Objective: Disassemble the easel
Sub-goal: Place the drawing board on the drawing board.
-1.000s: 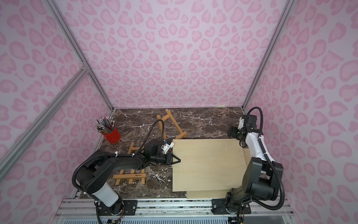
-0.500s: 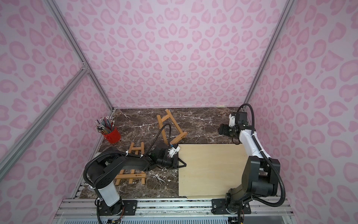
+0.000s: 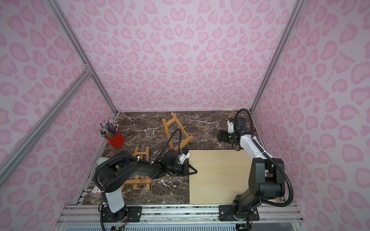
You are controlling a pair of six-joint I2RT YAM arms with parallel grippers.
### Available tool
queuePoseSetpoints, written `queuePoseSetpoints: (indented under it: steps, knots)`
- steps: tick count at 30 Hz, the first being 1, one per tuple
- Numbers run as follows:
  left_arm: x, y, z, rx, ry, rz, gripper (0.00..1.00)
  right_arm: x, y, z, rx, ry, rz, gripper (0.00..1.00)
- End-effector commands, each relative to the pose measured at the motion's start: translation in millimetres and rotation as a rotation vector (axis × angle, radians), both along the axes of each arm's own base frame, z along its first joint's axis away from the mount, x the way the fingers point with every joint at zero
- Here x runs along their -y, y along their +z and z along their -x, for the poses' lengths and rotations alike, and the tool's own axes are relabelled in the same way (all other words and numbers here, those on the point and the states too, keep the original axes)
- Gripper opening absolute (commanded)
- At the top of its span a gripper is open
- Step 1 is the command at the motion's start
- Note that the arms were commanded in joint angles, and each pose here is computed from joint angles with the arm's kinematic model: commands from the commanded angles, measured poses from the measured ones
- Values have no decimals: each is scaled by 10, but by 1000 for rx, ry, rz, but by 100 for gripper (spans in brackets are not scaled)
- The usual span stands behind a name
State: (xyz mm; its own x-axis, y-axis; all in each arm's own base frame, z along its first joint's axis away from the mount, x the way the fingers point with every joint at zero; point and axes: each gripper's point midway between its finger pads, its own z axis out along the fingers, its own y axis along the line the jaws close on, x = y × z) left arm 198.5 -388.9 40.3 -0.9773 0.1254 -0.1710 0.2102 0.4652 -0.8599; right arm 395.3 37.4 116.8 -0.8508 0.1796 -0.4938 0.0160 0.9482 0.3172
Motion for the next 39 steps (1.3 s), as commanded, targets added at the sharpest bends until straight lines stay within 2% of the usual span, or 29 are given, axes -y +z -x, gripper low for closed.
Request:
queuePoseSetpoints:
  steps: [1, 9, 21, 27, 30, 32, 39]
  knots:
    - [-234, -389, -242, 109, 127, -211, 2, -23, -4, -16, 14, 5, -7, 86]
    - [-279, -455, -210, 98, 135, -246, 5, -43, -48, -4, 12, 11, -19, 87]
    - [-257, -433, -244, 99, 148, -247, 27, -54, -56, 5, 12, 15, -25, 87]
    - [-257, -430, -240, 97, 148, -246, 34, -57, -70, 12, 13, 16, -28, 87]
    - [-257, -426, -233, 99, 151, -248, 34, -62, -87, 17, 11, 17, -29, 87]
    - [-256, -417, -232, 101, 151, -248, 40, -65, -93, 24, 10, 18, -30, 87]
    - [-222, -357, -217, 106, 146, -238, 44, -76, -100, 38, 13, 23, -35, 87]
